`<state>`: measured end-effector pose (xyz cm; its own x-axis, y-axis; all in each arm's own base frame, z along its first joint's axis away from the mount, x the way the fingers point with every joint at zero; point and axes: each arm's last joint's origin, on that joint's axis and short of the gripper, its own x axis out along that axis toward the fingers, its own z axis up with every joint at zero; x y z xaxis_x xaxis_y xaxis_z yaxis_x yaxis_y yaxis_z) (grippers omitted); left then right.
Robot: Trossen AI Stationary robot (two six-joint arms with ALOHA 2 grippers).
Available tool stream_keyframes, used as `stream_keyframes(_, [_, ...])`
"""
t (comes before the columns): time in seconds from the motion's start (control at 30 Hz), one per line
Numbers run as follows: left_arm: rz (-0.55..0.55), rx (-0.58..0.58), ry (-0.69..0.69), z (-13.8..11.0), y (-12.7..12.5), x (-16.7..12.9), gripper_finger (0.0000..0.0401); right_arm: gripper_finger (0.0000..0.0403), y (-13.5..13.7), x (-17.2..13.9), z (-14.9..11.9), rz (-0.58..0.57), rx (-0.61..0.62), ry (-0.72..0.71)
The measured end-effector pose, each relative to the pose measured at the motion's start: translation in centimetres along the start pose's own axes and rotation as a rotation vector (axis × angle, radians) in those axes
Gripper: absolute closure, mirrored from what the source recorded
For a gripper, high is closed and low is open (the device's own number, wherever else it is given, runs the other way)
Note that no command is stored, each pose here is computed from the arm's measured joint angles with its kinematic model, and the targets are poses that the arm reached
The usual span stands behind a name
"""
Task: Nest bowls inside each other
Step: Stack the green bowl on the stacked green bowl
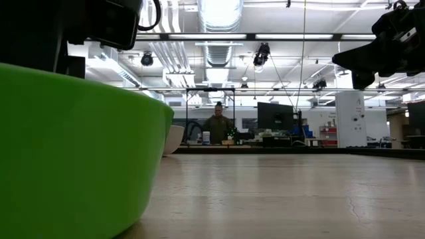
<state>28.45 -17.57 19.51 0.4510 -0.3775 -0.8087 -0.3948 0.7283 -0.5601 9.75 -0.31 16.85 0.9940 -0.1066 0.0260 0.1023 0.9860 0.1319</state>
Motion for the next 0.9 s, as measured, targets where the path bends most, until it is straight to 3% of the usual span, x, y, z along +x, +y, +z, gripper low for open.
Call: stream_keyframes(0.9, [0.041,-0.008,0.023,-0.4,0.5,2.1,0.0266,0.0369,0.0,0.0,0.0,0.000,0.000,0.001])
